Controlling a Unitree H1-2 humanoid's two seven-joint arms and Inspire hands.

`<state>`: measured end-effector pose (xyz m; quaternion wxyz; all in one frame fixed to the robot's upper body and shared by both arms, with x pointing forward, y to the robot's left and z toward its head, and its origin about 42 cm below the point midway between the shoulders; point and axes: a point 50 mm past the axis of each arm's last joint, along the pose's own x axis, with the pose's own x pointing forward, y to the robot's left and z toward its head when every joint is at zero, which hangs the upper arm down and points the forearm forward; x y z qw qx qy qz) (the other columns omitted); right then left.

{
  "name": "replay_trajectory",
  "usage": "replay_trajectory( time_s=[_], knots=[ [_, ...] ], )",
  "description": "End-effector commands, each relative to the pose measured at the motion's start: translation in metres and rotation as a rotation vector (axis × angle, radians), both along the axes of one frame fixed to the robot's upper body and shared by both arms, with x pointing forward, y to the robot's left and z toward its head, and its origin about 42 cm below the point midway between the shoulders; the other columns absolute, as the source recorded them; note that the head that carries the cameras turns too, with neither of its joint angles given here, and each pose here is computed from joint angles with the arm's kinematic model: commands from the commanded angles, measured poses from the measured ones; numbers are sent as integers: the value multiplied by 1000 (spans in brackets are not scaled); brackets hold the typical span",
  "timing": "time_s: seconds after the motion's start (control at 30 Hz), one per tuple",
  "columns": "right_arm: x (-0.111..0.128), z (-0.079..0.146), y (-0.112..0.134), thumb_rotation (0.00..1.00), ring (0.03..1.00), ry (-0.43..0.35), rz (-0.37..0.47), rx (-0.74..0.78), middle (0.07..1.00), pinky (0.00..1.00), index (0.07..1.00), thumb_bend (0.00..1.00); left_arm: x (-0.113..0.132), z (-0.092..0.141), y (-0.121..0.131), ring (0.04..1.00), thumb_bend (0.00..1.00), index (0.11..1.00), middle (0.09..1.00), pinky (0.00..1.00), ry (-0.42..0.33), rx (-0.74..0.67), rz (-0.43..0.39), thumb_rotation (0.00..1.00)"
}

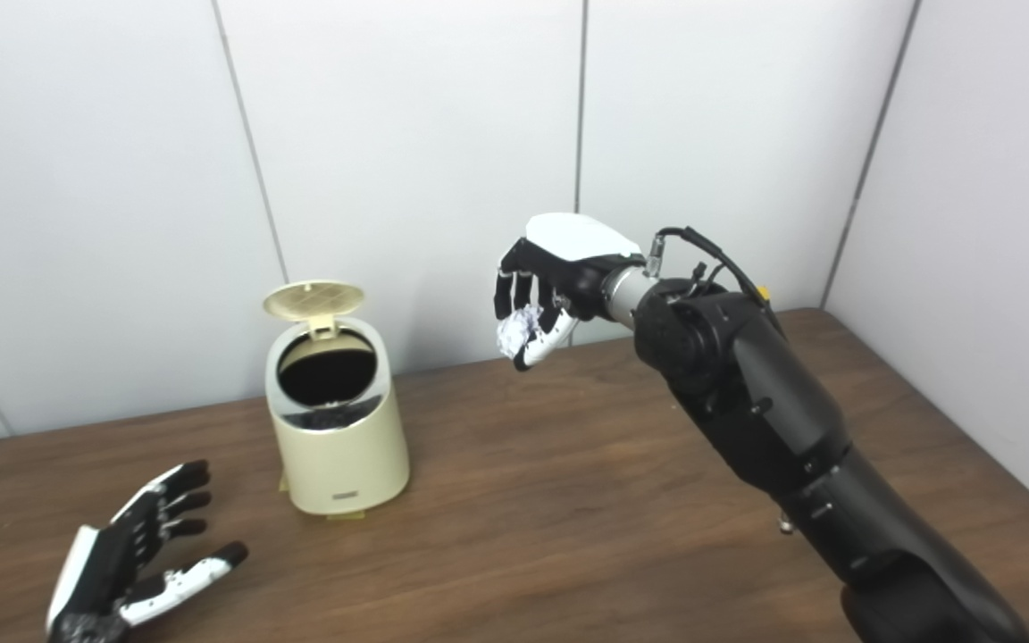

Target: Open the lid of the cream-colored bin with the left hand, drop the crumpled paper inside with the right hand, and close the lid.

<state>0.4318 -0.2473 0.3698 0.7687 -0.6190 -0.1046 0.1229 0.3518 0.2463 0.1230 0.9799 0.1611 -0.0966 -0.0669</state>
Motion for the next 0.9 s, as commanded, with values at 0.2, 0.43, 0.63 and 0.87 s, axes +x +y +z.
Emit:
replay_trajectory(
  time_s=[0.2, 0.43, 0.63, 0.87],
  knots=[
    [4, 35, 40, 0, 393, -119, 77, 50, 506, 346, 513, 515, 2, 1, -25, 815, 809, 871, 855, 697, -36, -16, -20, 185],
    [12, 27, 73, 0, 374, -133, 139, 78, 492, 342, 534, 512, 1, -1, -34, 808, 827, 873, 859, 640, -32, -33, -13, 177],
    [24, 19, 91, 0, 368, -154, 201, 120, 488, 311, 544, 510, 1, -3, -42, 817, 833, 875, 868, 632, -37, -41, -20, 197],
    [35, 14, 111, 0, 368, -186, 253, 134, 486, 304, 536, 512, 0, -2, -50, 820, 838, 875, 872, 636, -29, -28, -16, 209]
  ],
)
